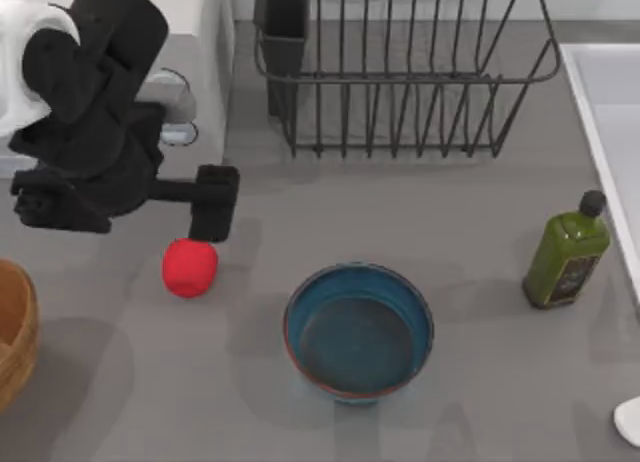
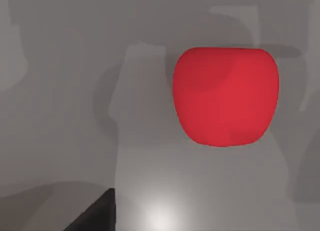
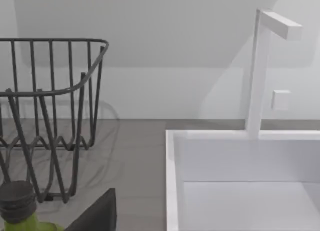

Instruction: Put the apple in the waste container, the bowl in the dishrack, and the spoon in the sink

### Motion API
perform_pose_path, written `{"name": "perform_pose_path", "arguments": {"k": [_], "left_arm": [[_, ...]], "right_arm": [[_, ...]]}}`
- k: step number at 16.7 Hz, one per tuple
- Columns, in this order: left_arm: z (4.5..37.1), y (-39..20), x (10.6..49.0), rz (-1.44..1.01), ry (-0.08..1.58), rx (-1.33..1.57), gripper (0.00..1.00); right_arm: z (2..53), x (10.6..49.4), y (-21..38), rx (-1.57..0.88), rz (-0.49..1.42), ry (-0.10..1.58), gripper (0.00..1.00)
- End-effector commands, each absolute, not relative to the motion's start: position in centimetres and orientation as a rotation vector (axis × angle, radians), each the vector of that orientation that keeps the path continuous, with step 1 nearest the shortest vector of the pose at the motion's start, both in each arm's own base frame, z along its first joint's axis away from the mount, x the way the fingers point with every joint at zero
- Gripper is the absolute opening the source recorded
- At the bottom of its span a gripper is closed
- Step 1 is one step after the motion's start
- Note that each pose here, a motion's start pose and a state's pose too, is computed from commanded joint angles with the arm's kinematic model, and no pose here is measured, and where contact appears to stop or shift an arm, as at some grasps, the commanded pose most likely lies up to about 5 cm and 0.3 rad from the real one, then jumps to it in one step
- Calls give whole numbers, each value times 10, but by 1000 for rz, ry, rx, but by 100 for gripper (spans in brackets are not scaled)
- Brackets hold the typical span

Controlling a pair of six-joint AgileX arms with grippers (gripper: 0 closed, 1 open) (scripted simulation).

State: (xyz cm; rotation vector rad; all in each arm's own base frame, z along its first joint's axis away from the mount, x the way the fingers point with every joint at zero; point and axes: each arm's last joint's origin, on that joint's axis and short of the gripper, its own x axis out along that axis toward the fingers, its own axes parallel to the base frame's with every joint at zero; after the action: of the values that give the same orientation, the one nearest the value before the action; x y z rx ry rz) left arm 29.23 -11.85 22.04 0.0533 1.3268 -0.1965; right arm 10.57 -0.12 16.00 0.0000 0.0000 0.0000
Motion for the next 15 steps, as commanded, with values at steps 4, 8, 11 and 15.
{"name": "perform_pose_path", "arguments": {"k": [4, 8, 11, 15], "left_arm": [[190, -142, 330, -134, 1508, 75, 100], [176, -146, 348, -85, 1572, 70, 100], [176, -146, 348, -85, 1572, 70, 100], [172, -149, 345, -86, 1571, 70, 100]], "right_arm": [[160, 106, -1, 0, 0, 0, 100], [160, 106, -1, 0, 0, 0, 100], [160, 106, -1, 0, 0, 0, 100], [160, 106, -1, 0, 0, 0, 100]]}}
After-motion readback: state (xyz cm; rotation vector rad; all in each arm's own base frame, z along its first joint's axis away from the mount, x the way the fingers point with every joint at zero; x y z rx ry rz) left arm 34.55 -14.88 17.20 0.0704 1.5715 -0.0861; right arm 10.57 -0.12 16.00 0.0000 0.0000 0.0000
